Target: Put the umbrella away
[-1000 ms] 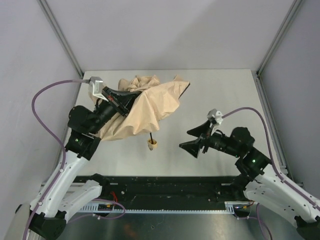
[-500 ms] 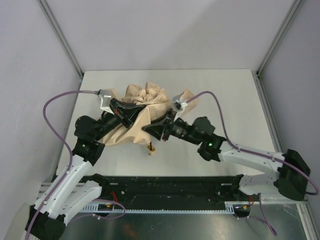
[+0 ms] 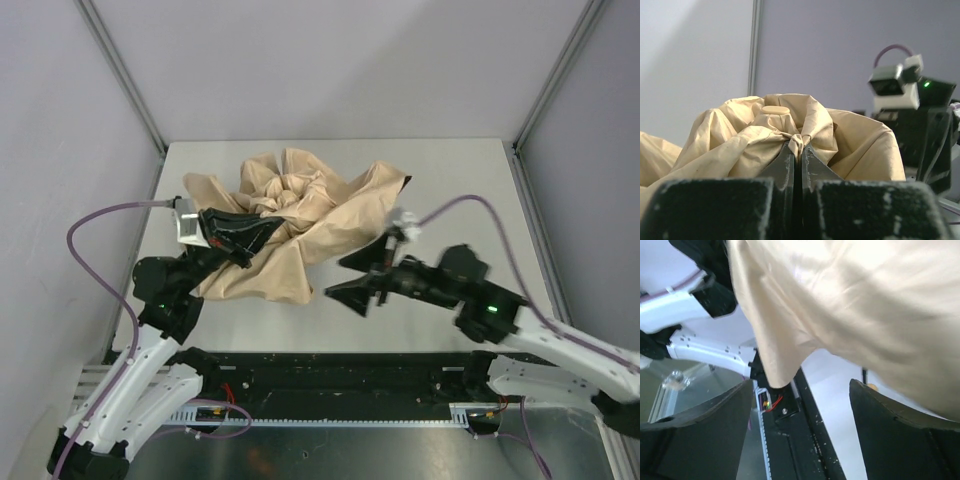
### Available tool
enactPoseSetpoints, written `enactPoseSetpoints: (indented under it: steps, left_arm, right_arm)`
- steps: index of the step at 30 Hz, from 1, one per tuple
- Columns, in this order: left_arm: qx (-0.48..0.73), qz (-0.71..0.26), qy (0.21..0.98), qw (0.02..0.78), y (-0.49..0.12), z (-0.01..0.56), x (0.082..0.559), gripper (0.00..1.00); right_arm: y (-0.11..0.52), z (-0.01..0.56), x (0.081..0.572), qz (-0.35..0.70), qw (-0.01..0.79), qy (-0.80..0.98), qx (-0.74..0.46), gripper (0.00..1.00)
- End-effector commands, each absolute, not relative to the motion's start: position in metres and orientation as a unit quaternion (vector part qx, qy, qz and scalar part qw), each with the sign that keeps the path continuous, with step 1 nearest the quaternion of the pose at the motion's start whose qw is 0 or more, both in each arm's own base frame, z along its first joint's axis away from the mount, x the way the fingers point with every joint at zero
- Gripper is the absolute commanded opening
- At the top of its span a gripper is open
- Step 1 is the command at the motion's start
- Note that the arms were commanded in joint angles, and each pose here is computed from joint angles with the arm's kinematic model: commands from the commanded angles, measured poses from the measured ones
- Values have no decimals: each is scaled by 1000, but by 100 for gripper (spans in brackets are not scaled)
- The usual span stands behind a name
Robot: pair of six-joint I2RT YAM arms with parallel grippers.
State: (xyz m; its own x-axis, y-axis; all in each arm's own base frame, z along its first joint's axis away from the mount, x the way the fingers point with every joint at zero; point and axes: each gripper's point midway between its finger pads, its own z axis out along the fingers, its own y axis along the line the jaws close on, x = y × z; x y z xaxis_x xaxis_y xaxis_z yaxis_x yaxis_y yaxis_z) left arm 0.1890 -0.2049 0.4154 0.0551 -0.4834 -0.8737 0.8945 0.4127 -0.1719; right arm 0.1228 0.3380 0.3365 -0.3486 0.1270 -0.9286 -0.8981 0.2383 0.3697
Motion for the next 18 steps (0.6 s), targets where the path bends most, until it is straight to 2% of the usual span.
enactPoseSetpoints:
  steps: [1, 6, 9, 14, 18]
  left_arm:
    - [253, -486, 413, 728, -204, 439, 174, 0]
    - [257, -478, 404, 736, -200, 437, 168, 0]
    - [268, -481, 391, 737, -199, 435, 158, 0]
    - [321, -477, 361, 735, -202, 430, 135, 0]
    - [344, -471, 346, 735, -202, 430, 126, 0]
  right_arm:
    - [264, 340, 132, 453, 533, 664, -265, 83]
    - [172, 363, 180, 344, 616, 707, -44, 93]
    - [152, 367, 195, 338, 621, 706, 42, 98]
    - [172, 370, 217, 416, 567, 705, 91, 99]
    - [179, 361, 232, 482, 490, 719, 100, 99]
